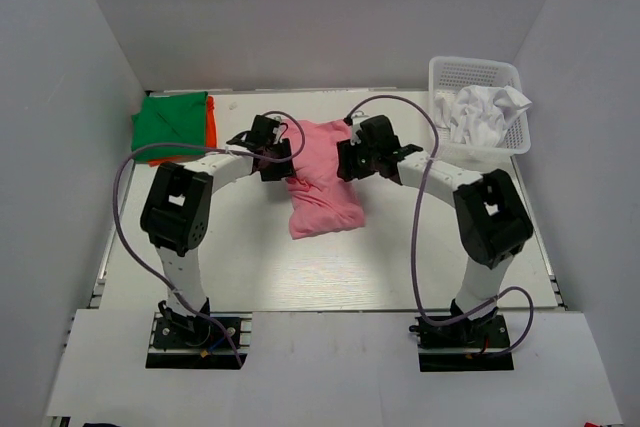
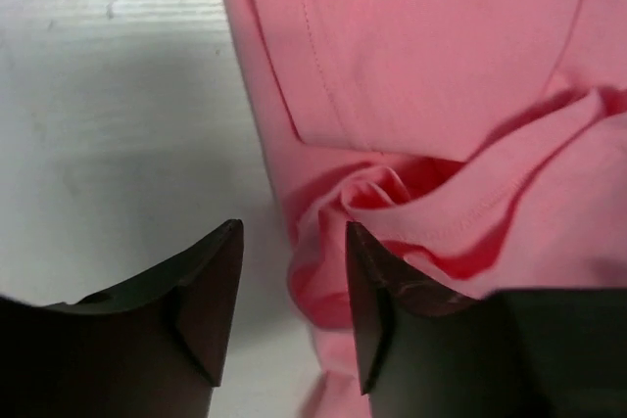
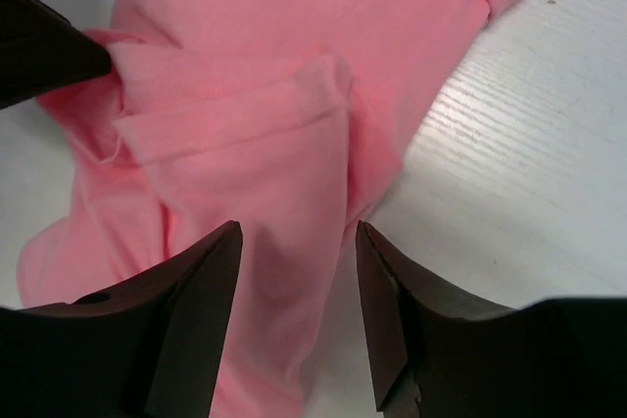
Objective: Fold and stack the t-shirts
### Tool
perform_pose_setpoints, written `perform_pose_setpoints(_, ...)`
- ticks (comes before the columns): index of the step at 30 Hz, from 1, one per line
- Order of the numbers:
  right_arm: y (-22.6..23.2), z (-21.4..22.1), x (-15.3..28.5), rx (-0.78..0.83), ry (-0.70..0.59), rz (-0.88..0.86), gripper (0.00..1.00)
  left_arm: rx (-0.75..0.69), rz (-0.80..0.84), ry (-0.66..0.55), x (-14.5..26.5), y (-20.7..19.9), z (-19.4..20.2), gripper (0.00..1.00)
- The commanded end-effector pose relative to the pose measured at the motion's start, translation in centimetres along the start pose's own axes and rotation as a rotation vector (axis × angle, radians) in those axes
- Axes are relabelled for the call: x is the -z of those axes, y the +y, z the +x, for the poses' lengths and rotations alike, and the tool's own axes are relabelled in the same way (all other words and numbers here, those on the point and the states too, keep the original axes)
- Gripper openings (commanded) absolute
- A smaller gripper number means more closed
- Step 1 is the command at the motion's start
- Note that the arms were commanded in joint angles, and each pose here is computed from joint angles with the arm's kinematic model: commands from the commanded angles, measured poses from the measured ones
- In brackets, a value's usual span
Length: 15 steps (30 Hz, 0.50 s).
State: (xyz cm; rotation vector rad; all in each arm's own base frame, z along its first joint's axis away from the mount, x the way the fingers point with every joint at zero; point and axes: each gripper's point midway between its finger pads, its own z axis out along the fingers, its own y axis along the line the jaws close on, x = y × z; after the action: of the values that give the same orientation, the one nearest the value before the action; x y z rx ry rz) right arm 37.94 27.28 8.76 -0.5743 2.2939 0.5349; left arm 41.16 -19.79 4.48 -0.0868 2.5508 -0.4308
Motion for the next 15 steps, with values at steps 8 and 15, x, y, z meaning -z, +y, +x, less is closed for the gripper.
perform_pose_setpoints(8, -1.7, -2.8, -3.1, -0.06, -0.051, 0.033, 0.05, -0.037, 0.065, 0.021, -0.3, -1.8, -1.4, 0.0)
perform_pose_setpoints(15, -1.3, -4.4, -1.0, -0.085, -0.138, 0.017, 0.0, -0.046, 0.105, -0.045, 2.7, -3.0, -3.0, 0.0)
